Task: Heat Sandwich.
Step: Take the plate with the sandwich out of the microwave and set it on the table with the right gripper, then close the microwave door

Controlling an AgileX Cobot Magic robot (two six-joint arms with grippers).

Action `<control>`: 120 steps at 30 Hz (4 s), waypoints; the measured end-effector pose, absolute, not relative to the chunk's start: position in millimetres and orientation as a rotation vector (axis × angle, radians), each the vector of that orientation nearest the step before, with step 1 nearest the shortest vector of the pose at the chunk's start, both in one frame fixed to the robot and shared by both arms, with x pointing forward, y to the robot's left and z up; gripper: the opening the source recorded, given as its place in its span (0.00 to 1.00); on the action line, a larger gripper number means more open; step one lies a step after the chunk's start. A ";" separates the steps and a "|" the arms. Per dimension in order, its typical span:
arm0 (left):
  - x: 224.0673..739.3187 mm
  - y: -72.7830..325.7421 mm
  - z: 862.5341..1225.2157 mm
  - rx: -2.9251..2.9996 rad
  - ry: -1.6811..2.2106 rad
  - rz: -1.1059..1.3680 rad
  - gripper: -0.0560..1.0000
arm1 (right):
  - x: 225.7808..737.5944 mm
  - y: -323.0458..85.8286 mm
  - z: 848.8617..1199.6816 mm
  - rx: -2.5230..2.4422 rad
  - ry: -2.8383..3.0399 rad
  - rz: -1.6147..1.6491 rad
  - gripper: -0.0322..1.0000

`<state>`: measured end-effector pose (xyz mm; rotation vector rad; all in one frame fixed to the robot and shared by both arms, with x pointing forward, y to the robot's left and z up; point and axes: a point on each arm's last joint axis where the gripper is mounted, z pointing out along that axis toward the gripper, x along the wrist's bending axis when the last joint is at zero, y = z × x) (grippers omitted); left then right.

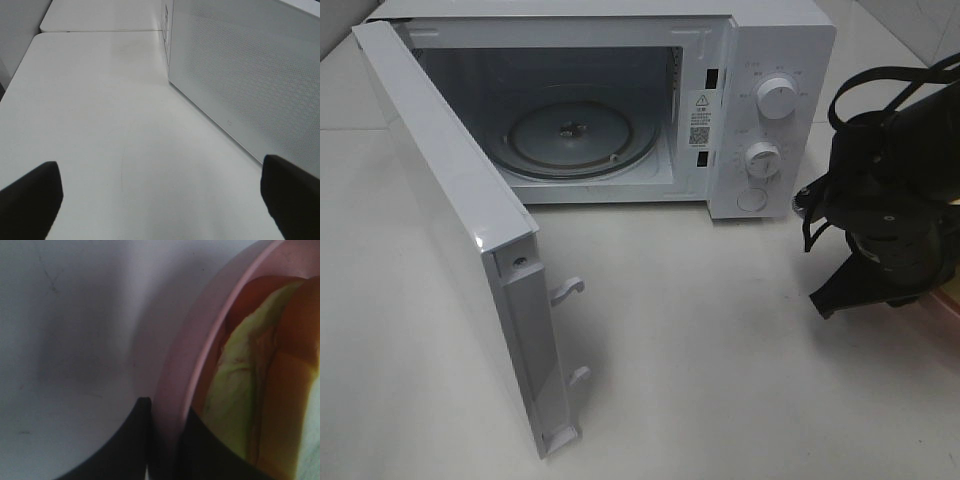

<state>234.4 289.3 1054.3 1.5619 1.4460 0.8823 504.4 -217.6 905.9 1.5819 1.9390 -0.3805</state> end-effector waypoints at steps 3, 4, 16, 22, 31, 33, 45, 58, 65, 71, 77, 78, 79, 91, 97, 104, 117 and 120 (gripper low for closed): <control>234.4 289.3 1054.3 1.562 1.446 0.882 0.99 | 501.7 -219.5 902.6 1.587 1.925 -0.368 0.15; 234.4 289.3 1054.3 1.562 1.446 0.882 0.99 | 500.6 -220.7 901.2 1.583 1.920 -0.369 0.15; 234.4 289.3 1054.3 1.562 1.446 0.882 0.99 | 502.8 -221.9 876.0 1.577 1.941 -0.412 0.15; 234.4 289.3 1054.3 1.562 1.446 0.882 0.99 | 504.2 -222.2 868.2 1.566 1.932 -0.414 0.15; 234.4 289.3 1054.3 1.562 1.446 0.882 0.99 | 504.3 -222.7 859.8 1.564 1.936 -0.435 0.15; 234.4 289.3 1054.3 1.562 1.446 0.882 0.99 | 504.3 -222.7 859.8 1.566 1.934 -0.434 0.15; 234.4 289.3 1054.3 1.562 1.446 0.882 0.99 | 504.2 -223.2 859.7 1.572 1.932 -0.436 0.19; 234.4 289.3 1054.3 1.562 1.446 0.882 0.99 | 501.4 -219.3 886.3 1.592 1.983 -0.341 0.55; 234.4 289.3 1054.3 1.562 1.446 0.882 0.99 | 496.0 -217.5 920.2 1.568 2.042 -0.230 0.73; 234.4 289.3 1054.3 1.562 1.446 0.882 0.99 | 486.5 -217.4 952.2 1.580 2.065 -0.103 0.79; 234.4 289.3 1054.3 1.562 1.446 0.882 0.99 | 469.9 -217.8 987.6 1.546 2.136 0.058 0.78; 234.4 289.3 1054.3 1.562 1.446 0.882 0.99 | 462.1 -217.4 998.6 1.546 2.167 0.121 0.78; 234.4 289.3 1054.3 1.562 1.446 0.882 0.99 | 462.1 -217.4 998.6 1.546 2.167 0.121 0.78; 234.4 289.3 1054.3 1.562 1.446 0.882 0.99 | 398.2 -230.4 1060.4 1.479 2.306 0.426 0.77; 234.4 289.3 1054.3 1.562 1.446 0.882 0.99 | 368.3 -246.7 1081.1 1.439 2.275 0.489 0.77; 234.4 289.3 1054.3 1.562 1.446 0.882 0.99 | 339.2 -263.0 1093.7 1.447 2.232 0.535 0.77; 234.4 289.3 1054.3 1.562 1.446 0.882 0.99 | 285.6 -293.7 1092.8 1.447 2.094 0.683 0.77; 234.4 289.3 1054.3 1.562 1.446 0.882 0.99 | 272.6 -303.2 1082.8 1.512 1.980 0.697 0.77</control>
